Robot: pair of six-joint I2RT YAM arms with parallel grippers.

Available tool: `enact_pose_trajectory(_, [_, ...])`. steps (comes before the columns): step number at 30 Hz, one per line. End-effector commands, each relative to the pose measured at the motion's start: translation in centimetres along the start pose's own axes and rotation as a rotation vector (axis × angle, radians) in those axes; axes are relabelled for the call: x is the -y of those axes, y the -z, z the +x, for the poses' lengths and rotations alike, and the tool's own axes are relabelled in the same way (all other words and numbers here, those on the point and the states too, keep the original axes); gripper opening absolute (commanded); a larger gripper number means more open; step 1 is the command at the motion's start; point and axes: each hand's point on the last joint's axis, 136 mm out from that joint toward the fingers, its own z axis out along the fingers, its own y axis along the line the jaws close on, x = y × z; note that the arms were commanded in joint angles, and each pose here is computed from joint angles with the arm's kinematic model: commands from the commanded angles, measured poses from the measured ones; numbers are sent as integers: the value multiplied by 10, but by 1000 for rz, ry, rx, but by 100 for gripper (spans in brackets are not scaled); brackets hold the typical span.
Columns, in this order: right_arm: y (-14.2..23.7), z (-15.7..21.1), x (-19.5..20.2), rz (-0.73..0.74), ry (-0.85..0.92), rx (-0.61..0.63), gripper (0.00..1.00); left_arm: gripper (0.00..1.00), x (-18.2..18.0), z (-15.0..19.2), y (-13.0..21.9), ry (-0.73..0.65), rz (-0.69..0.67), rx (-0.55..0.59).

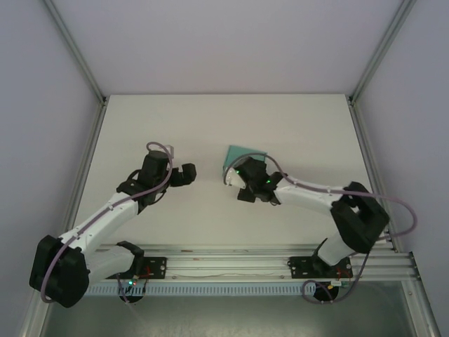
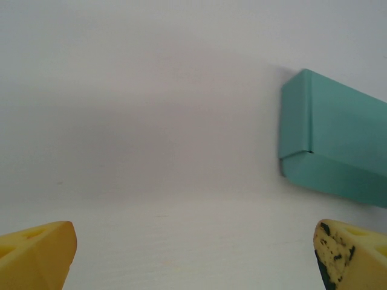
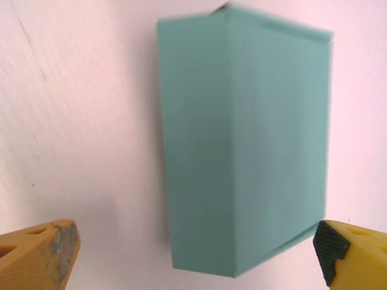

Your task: Assemble paper box

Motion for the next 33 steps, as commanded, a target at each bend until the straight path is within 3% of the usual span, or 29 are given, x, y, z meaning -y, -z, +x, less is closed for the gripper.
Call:
enact_pose_trajectory(1, [23,-20,41,-20,-303,178,100,100,41,10,-11,-62,223,-23])
enact_pose_trajectory(5, [19,-16,103,-62,-730,249,98,98,84,25,-32,-134,344,-41])
enact_pose_trajectory(10, [-21,-3,125,-168,-923,133,89,87,132,38,-59,-190,474,-24])
enact_pose_trajectory(16, [-60,-5,109,-359,-928,63,84,86,147,48,-88,-193,525,-45])
enact_pose_trajectory(22, [-91,0,90,-442,-907,-15,83,85,157,51,-107,-195,555,-48])
enact_pose_trajectory(27, [-100,-3,72,-555,-915,-40,80,83,153,52,-125,-203,499,-67])
enact_pose_trajectory(33, [-100,-6,45,-716,-928,-97,68,83,146,48,-142,-191,440,-43])
